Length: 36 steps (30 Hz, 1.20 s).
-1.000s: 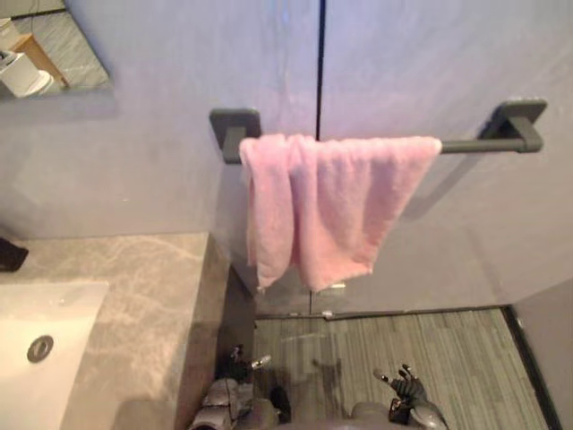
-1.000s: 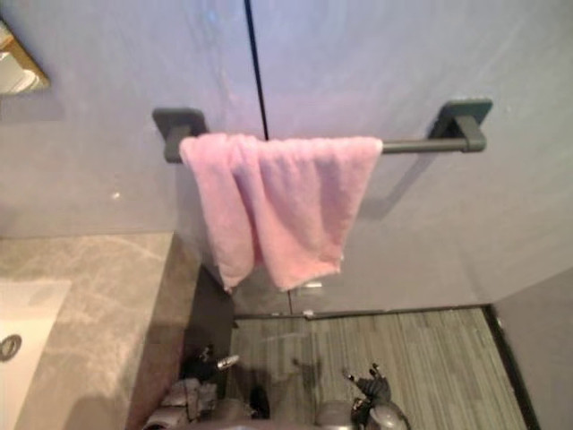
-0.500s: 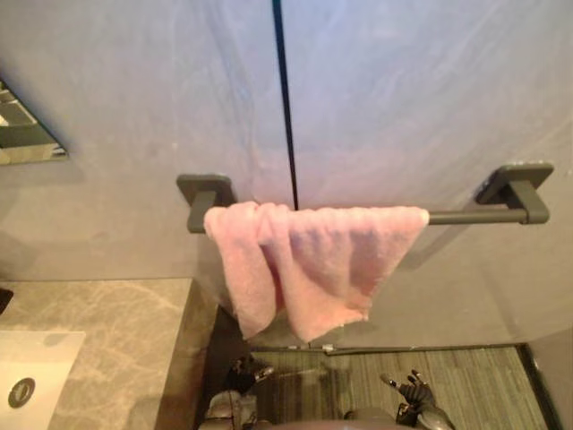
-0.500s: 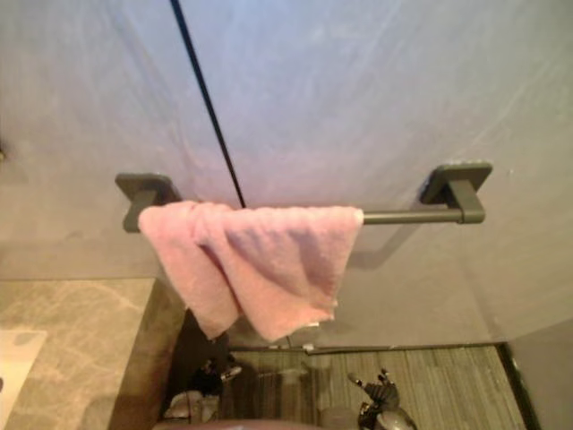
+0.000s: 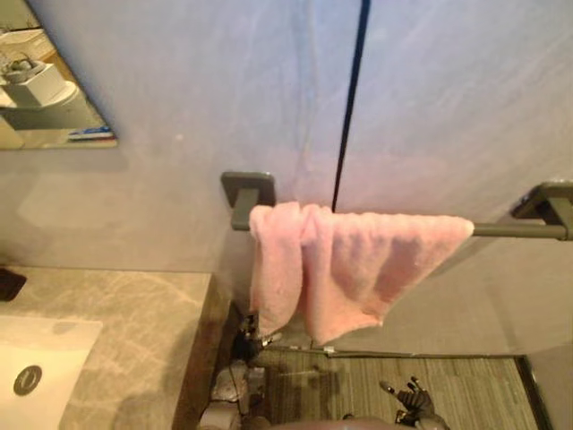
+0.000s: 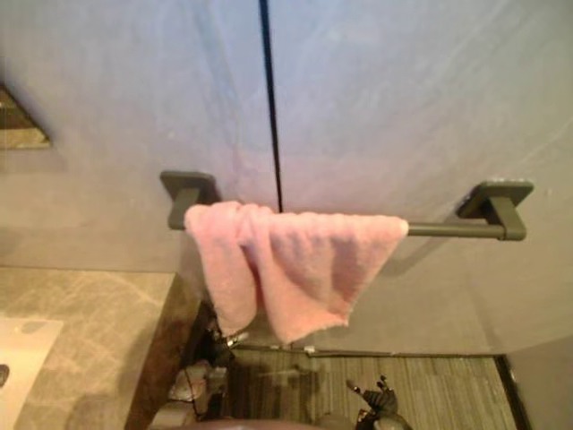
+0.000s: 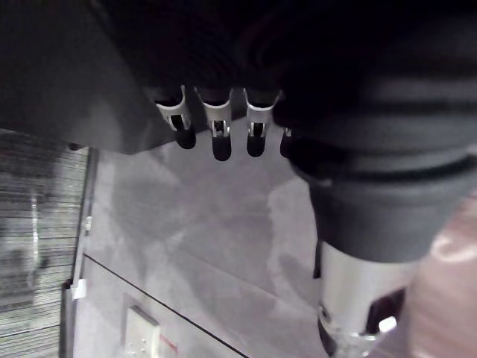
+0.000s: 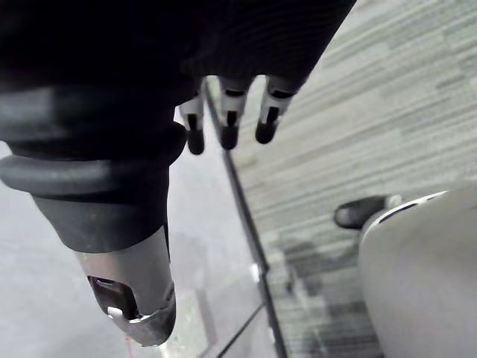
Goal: Organize washtable
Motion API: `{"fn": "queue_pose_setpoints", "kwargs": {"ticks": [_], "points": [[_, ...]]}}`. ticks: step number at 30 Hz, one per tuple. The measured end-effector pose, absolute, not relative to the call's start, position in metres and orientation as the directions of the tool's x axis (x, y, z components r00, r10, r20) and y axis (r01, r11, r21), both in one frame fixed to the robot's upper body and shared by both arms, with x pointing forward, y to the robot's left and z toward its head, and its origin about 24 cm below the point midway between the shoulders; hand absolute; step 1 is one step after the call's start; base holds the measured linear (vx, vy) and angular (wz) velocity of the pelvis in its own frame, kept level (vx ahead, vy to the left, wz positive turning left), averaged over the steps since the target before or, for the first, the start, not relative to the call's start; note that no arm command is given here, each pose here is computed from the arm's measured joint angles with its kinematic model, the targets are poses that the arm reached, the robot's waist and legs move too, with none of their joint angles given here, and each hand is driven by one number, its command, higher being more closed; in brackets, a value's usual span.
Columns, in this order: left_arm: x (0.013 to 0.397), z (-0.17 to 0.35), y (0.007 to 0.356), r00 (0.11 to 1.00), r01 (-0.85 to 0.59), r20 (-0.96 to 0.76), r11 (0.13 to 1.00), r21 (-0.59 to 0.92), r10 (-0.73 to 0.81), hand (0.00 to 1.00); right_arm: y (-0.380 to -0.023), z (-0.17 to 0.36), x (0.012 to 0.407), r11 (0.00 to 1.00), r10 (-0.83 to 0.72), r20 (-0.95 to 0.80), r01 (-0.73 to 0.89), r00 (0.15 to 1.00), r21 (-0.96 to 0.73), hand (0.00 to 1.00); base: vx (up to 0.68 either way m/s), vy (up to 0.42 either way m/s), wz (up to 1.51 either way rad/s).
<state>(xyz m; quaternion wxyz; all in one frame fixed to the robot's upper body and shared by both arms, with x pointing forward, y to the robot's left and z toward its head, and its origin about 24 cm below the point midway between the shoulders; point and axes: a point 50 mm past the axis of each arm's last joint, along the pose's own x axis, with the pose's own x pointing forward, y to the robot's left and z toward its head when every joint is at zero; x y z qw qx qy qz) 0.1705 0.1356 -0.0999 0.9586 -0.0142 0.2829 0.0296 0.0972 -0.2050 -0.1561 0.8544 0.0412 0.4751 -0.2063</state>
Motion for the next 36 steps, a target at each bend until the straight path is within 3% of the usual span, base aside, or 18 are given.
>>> {"fn": "queue_pose_setpoints", "kwargs": {"ticks": [16, 27, 36], "points": [[0.165, -0.075, 0.128, 0.899, -0.062, -0.437, 0.996, -0.064, 0.028, 0.0, -0.197, -0.153, 0.109, 0.936, -0.291, -0.81, 0.327, 0.51, -0.13, 0.0, -0.12, -0.019, 0.11], [0.174, -0.031, 0.124, 0.973, -0.075, -0.225, 0.989, -0.131, 0.044, 0.0, -0.196, -0.15, 0.106, 0.936, -0.3, -0.792, 0.325, 0.532, -0.136, 0.0, -0.05, -0.025, 0.01], [0.19, -0.014, 0.125, 0.989, -0.097, -0.125, 0.991, -0.09, 0.086, 0.0, -0.195, -0.151, 0.105, 0.942, -0.29, -0.794, 0.304, 0.534, -0.14, 0.0, 0.05, -0.022, 0.04]]}}
